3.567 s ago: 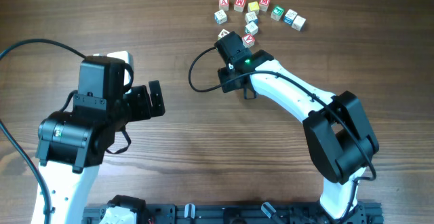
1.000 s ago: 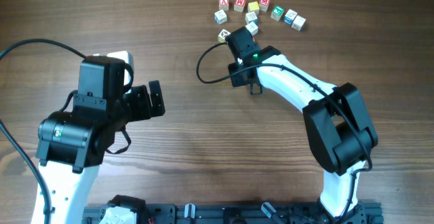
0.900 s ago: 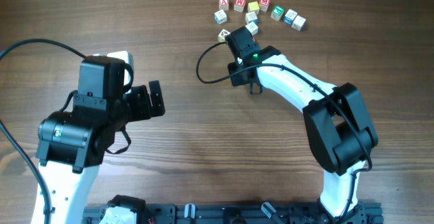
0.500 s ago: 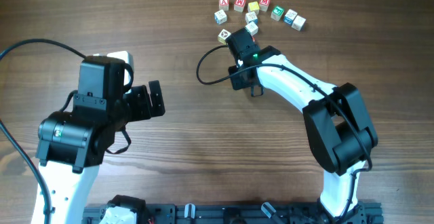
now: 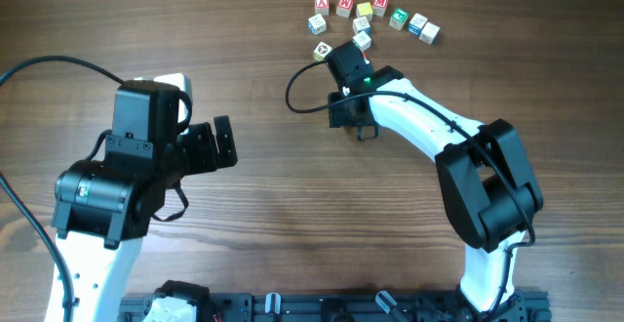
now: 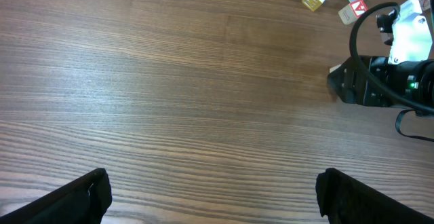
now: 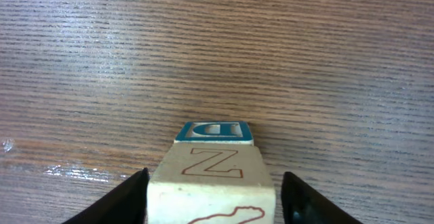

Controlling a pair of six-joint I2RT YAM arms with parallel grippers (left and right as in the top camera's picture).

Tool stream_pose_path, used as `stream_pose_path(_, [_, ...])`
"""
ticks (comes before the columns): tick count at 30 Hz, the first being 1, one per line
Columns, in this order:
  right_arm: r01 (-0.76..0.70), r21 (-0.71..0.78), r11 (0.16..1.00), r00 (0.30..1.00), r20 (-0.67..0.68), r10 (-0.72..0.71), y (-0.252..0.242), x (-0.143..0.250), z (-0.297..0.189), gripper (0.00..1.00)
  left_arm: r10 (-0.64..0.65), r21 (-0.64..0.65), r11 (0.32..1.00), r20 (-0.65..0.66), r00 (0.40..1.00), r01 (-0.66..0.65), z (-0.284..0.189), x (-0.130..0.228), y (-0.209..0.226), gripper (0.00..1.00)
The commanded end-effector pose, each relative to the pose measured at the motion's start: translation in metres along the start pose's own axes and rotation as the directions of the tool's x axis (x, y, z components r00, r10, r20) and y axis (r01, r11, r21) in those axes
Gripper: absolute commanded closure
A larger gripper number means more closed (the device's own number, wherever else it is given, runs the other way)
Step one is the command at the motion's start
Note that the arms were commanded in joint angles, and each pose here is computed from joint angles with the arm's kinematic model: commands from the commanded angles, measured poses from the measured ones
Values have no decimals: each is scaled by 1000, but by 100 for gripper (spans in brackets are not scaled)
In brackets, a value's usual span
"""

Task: Form a tower
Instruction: 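Lower the block onto the placed block and open the right gripper, then lift the right gripper and move it back to the block cluster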

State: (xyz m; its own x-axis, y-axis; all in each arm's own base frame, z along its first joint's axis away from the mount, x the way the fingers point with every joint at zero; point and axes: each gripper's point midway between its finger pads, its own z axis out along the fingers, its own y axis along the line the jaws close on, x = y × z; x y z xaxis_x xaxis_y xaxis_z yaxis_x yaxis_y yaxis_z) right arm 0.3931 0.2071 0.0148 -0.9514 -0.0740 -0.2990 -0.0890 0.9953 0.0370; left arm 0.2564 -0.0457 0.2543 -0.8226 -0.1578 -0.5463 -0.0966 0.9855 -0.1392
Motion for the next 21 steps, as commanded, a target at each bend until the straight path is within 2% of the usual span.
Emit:
stream_pose_path(1, [-4, -2, 1000, 1000, -18, 4, 1, 3, 3, 8, -8, -15, 1000, -2, 1000, 8, 2, 1, 3, 0])
stream_pose_path(2, [-3, -7, 1000, 1000, -26, 3, 3, 1, -3, 0, -8, -15, 1000, -2, 1000, 8, 2, 1, 3, 0])
stream_pose_path(6, [5, -35, 999, 1000, 12, -5, 13, -33, -73, 0, -8, -15, 1000, -2, 1000, 8, 2, 1, 3, 0])
stream_pose_path(8, [31, -62, 998, 996, 82, -26, 19, -55, -109, 0, -8, -15, 1000, -2, 1000, 8, 2, 1, 3, 0])
stream_pose_path(10, [29, -72, 997, 987, 159, -17, 16, -80, -121, 0, -8, -15, 1000, -2, 1000, 8, 2, 1, 3, 0])
stream_pose_path(13, [-7, -106, 994, 980, 197, 28, -6, -108, -105, 0, -8, -15, 1000, -2, 1000, 8, 2, 1, 3, 0])
stream_pose_path(17, [67, -165, 984, 976, 215, -30, -25, -132, -60, 0, -8, -15, 1000, -2, 1000, 8, 2, 1, 3, 0])
stream_pose_path(21, [166, -183, 969, 952, 284, -109, -15, -150, -27, 0, -8, -15, 1000, -2, 1000, 8, 2, 1, 3, 0])
